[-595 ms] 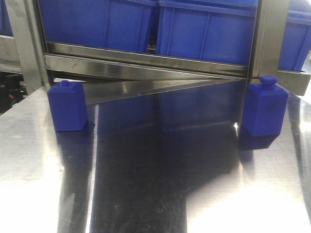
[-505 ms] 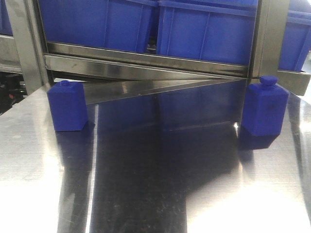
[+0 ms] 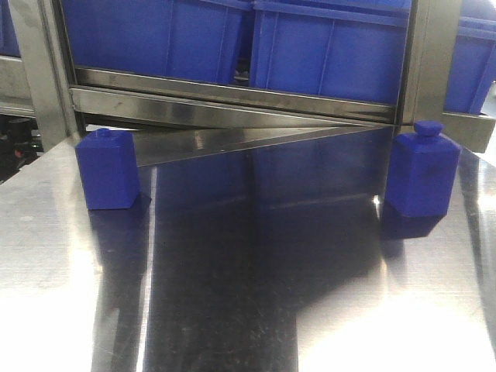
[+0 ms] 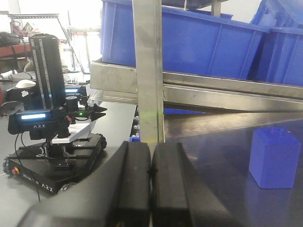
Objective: Pick and sort blue part to right shelf
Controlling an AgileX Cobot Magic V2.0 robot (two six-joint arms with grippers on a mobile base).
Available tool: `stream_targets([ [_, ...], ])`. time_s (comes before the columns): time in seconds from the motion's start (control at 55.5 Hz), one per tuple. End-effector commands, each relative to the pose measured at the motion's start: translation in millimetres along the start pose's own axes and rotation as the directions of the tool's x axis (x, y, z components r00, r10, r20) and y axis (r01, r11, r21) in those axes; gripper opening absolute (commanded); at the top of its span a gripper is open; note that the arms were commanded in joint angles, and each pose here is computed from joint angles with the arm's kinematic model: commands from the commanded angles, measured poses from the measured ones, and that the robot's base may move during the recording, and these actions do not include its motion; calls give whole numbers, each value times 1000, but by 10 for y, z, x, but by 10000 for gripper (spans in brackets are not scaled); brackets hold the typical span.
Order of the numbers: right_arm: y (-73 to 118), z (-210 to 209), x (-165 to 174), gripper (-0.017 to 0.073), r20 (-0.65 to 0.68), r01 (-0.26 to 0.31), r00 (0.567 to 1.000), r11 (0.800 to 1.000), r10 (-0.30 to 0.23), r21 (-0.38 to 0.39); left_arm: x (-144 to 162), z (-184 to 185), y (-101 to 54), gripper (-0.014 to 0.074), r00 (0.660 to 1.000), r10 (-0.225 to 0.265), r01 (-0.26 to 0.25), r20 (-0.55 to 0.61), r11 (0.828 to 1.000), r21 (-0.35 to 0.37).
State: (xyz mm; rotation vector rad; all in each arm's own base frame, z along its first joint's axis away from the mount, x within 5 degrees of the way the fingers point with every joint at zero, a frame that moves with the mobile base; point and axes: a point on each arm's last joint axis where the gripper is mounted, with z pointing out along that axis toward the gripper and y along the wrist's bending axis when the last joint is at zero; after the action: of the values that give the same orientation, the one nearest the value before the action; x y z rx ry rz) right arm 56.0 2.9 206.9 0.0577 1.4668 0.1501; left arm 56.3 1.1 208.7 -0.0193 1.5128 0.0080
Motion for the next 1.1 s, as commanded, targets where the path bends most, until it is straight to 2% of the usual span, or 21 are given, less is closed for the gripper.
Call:
stream_targets([
  [0.0,8,-17,-120,55,113,-1,994,1000,1,-5,-6,-13,-11,125,996,-18,17,92,1000,17],
  [0.18,8,-17,-120,55,113,-1,994,1000,1,-5,-56,-19,-15,125,989,-17,14,147,1000,22],
  [0.306,8,-17,-120,55,113,-1,994,1000,1,-5,-219,-51,-18,125,958,-46,38,284,999,36],
  [0.415,8,-17,-120,55,113,-1,994,1000,1,-5,-578,-122,-17,125,935,-55,45,349,998,38],
  [0.487,8,-18,-123,55,116,-1,993,1000,1,-5,-883,-182,-14,125,937,-55,46,345,998,33],
  [0.649,8,-18,-125,55,119,-1,993,1000,1,-6,-1413,-192,-7,127,983,-55,54,178,998,12],
  [0.775,8,-18,-125,55,119,-1,993,1000,1,-6,-1700,-59,-23,147,995,-102,102,10,995,16],
  [0.901,8,-18,-125,55,119,-1,993,1000,1,-6,-1801,164,-60,261,980,-125,132,-155,991,32],
  [0.974,8,-18,-125,55,119,-1,993,1000,1,-6,-1784,333,-94,355,956,-126,144,-265,988,50],
  [1.082,8,-18,-125,55,119,-1,993,1000,1,-6,-1723,538,-162,439,911,-117,169,-395,981,99],
])
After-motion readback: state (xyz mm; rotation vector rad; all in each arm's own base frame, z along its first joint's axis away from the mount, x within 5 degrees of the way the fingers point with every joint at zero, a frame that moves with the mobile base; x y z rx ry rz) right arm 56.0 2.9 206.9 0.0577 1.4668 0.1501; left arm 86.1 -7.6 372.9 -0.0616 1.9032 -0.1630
